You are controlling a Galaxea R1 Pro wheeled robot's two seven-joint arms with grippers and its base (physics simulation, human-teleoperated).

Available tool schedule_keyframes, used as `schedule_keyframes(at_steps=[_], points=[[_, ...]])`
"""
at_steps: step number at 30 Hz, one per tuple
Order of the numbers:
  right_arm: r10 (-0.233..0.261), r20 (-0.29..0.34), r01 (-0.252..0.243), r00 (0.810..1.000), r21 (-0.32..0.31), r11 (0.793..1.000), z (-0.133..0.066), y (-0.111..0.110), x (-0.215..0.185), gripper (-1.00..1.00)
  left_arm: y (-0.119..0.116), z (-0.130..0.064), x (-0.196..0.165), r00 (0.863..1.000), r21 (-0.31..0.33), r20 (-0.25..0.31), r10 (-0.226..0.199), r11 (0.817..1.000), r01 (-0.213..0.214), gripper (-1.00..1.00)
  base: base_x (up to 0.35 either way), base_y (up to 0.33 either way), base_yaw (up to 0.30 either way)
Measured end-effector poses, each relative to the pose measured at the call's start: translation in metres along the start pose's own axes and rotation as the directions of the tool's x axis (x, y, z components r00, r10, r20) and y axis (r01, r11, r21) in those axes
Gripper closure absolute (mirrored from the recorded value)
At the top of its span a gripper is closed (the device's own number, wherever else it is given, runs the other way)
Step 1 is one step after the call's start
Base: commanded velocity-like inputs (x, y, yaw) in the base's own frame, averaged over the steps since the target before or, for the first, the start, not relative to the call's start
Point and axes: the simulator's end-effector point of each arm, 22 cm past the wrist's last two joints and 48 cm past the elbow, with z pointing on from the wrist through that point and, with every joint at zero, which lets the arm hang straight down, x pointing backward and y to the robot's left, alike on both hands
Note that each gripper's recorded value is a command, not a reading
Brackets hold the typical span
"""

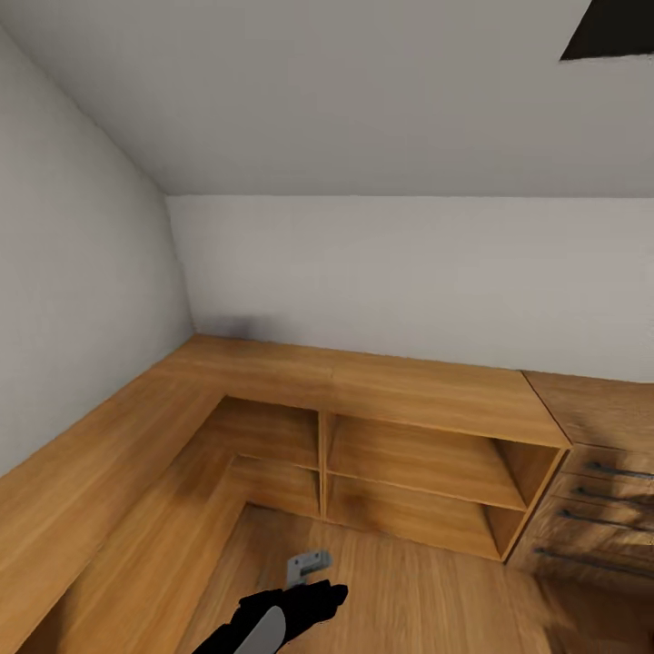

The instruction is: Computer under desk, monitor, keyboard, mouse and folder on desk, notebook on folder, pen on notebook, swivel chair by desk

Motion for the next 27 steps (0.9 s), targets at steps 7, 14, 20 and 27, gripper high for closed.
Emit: schedule_keyframes(at_steps=[7,14,20,27], points=[[0.006,0.000,-0.006,1.000,0.005,1.000,0.001,-0.003,-0.001,-1.00,0.000,0.000,0.001,1.000,-0.002,-0.001,0.006,1.000,-0.006,-1.00,0.341,-0.117,-0.300],[-0.001,-0.035,0.002,0.999,0.010,1.000,0.002,-0.007,0.006,-1.00,0.000,0.000,0.001,1.000,-0.003,-0.002,0.008,1.000,-0.008,-1.00,0.339,-0.148,-0.300],[-0.034,-0.146,0.034,0.989,0.002,0.999,0.001,-0.007,0.029,-1.00,0.003,0.000,0.001,1.000,-0.005,-0.002,0.009,1.000,-0.009,-1.00,0.164,-0.086,-0.300],[-0.036,-0.160,0.037,0.987,0.001,0.999,0.000,-0.006,0.033,-1.00,0.004,0.000,0.001,1.000,-0.008,-0.002,0.009,1.000,-0.009,-1.00,0.027,-0.015,-0.300]])
